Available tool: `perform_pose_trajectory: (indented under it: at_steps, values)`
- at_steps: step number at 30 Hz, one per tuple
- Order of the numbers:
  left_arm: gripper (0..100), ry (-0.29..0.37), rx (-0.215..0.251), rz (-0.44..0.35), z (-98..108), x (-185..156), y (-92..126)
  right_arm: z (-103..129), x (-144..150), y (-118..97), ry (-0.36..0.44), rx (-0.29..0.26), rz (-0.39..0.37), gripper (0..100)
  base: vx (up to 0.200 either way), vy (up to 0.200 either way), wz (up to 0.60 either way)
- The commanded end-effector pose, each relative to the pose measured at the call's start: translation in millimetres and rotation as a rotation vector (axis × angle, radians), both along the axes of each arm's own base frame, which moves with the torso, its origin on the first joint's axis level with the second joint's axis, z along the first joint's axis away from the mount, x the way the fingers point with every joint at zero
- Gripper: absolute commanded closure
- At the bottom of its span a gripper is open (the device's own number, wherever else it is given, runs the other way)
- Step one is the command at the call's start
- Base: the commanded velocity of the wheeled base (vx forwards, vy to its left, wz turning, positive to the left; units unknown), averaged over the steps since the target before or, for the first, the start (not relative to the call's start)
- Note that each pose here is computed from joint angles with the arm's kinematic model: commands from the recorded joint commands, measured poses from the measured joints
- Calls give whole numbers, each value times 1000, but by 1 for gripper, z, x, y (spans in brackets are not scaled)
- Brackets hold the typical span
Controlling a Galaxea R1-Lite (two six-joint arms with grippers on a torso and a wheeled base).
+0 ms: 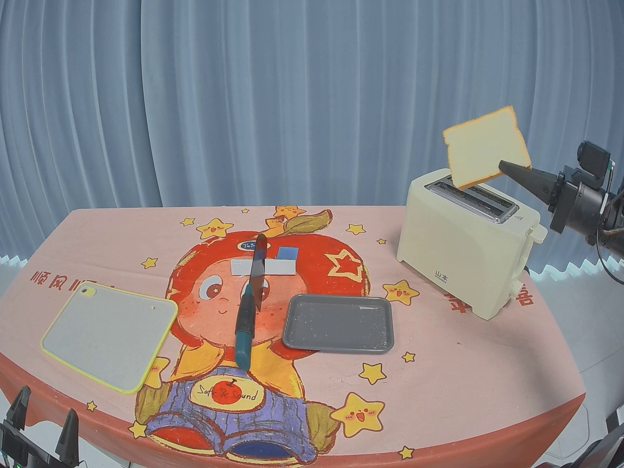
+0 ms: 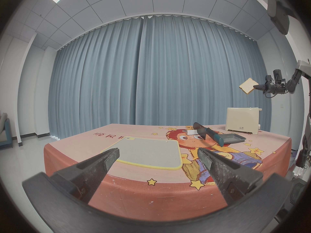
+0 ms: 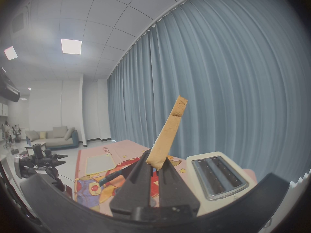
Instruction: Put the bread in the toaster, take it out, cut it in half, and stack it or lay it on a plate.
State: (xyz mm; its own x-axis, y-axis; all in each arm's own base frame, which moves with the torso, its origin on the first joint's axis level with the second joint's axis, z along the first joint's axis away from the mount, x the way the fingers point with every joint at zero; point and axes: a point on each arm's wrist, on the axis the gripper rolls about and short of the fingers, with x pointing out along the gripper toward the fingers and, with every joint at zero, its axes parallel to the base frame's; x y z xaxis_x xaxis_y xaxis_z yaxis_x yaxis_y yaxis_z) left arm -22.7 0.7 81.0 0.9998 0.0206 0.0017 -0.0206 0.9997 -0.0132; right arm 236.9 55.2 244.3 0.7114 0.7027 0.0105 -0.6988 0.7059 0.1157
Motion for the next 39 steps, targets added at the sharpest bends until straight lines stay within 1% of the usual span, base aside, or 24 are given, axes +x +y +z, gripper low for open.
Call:
perform_pose_trajectory:
  at_steps: [1,3,4,5,8,10,14,17,20,21,22,28,34,39]
  values:
    - [0,19,-1,1,-5,1,0,3,4,-9,-28,-19,-39,100,0,0,0]
    - [0,19,-1,1,-5,1,0,5,5,-12,-60,-42,-50,100,0,0,0]
    - [0,19,-1,1,-5,1,0,6,5,-12,-64,-44,-52,100,0,0,0]
    - [0,19,-1,1,-5,1,0,9,7,-14,-88,-62,-60,100,0,0,0]
    - [0,19,-1,1,-5,1,0,15,7,-16,-93,-94,-67,100,0,0,0]
    - [0,19,-1,1,-5,1,0,19,7,-17,-84,-117,-66,100,0,0,0]
    - [0,19,-1,1,-5,1,0,25,9,-17,-86,-142,-68,100,0,0,0]
    - [0,19,-1,1,-5,1,0,26,12,-17,-117,-171,-65,100,0,0,0]
    - [0,19,-1,1,-5,1,0,23,18,-20,-142,-219,-73,100,0,0,0]
    - [0,19,-1,1,-5,1,0,23,18,-20,-142,-219,-73,100,0,0,0]
    - [0,19,-1,1,-5,1,0,23,20,-23,-144,-237,-84,100,0,0,0]
    - [0,20,-1,1,-5,1,0,27,30,-35,-164,-287,-127,100,0,0,0]
    - [0,19,-1,1,-5,1,0,32,35,-36,-158,-291,-129,100,0,0,0]
    - [0,19,-1,1,-5,1,0,30,45,-39,-107,-296,-135,100,0,0,0]
